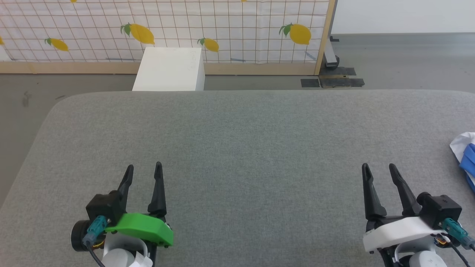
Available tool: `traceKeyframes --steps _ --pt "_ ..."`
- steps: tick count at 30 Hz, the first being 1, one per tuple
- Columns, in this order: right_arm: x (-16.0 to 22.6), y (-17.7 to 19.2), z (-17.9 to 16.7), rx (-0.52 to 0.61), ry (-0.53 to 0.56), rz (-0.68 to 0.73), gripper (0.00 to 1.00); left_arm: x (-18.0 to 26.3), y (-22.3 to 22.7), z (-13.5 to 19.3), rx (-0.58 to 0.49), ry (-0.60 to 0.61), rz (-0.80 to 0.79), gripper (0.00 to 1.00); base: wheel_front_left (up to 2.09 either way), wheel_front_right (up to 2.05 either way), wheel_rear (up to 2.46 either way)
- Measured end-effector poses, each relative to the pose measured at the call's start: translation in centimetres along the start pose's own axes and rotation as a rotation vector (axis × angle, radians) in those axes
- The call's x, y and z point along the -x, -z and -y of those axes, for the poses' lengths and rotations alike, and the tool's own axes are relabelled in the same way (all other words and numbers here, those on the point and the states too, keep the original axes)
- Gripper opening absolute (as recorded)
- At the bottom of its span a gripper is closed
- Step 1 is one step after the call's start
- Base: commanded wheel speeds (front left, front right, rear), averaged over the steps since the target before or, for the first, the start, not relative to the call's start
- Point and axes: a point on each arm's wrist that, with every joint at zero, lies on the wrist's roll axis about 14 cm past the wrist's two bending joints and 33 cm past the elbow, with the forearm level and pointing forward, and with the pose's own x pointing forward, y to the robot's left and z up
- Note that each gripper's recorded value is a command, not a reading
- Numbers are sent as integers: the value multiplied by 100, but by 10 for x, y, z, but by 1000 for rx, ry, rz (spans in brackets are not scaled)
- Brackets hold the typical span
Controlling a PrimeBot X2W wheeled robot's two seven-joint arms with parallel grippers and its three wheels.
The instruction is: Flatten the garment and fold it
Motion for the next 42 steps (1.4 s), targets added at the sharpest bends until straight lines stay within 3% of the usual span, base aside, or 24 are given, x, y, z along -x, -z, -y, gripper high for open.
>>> traceKeyframes --steps 7,8,42 --pt "1 3 0 -6 1 -8 100 -1 1 -1 0 -2 -3 100 0 0 0" --pt "1 3 0 -6 1 -9 0 -1 2 0 0 -1 -5 0 0 0 0" --pt "-3 0 -7 45 -28 -36 0 -2 -3 -1 -54 -3 -24 0 0 0 0"
